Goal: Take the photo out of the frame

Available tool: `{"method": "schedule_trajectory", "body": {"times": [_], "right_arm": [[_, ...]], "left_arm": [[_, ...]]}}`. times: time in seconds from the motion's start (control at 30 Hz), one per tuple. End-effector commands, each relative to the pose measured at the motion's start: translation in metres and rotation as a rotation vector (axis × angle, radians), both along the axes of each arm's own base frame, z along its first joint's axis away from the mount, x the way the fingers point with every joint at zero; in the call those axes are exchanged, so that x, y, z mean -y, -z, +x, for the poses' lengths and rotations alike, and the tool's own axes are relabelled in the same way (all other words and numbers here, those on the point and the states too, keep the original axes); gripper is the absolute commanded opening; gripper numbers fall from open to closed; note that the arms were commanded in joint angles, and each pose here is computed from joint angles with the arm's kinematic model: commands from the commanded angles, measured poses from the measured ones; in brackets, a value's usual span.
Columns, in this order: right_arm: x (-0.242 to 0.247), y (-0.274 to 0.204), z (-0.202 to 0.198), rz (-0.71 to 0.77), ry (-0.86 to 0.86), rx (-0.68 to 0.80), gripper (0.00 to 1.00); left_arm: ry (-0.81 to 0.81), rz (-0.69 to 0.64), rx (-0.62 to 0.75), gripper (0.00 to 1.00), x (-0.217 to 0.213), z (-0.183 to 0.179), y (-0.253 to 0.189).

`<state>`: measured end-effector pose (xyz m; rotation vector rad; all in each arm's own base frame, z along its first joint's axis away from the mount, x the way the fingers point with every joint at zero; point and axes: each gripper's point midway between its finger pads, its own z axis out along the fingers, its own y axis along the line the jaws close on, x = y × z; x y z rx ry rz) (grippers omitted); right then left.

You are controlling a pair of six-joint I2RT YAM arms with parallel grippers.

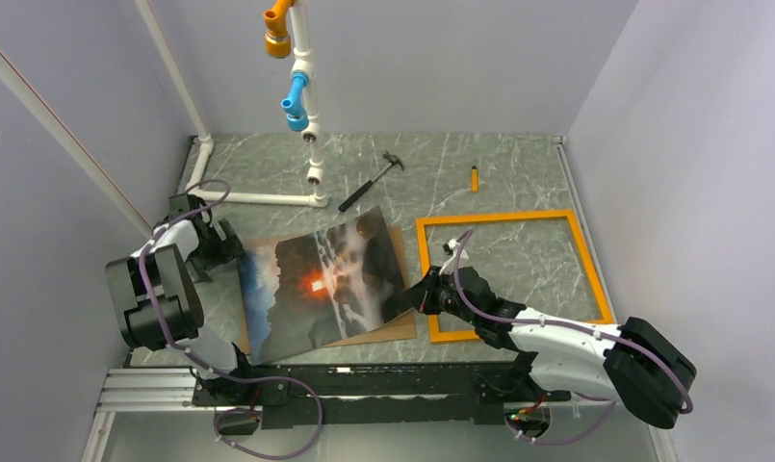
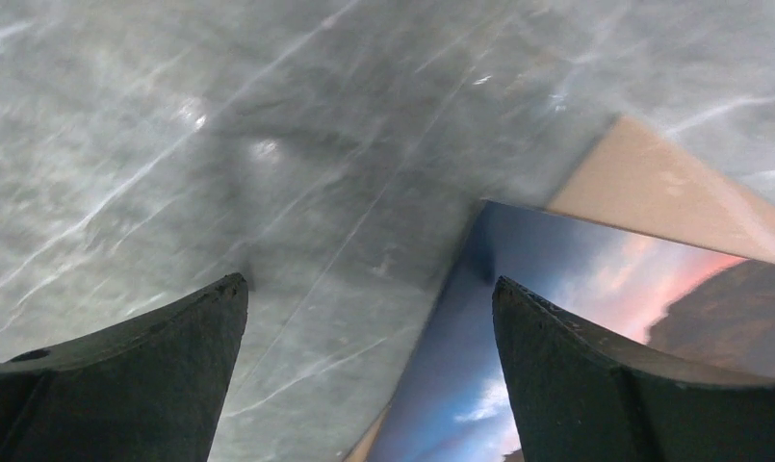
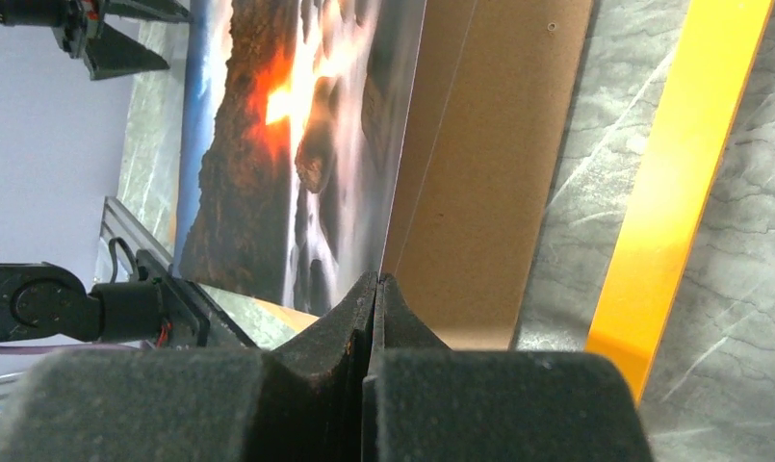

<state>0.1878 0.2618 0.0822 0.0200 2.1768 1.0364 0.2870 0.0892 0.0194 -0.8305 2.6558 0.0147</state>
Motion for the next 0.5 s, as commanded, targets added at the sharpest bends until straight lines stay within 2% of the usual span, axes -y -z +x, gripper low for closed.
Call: {"method": "schedule_trajectory", "body": {"times": [0.0, 0.47], "right_arm": [[-0.007, -0.011, 0.007, 0.034, 0.008, 0.029, 0.00], [-0.002, -0.001, 0.012, 0.005, 0.089, -0.008, 0.00]], "left_arm": [[0.026, -0.135, 0.041, 0.99, 0.021, 0.012, 0.004], [-0.020, -0.331, 0.108, 0.99, 0.064, -0.010, -0.008]]}}
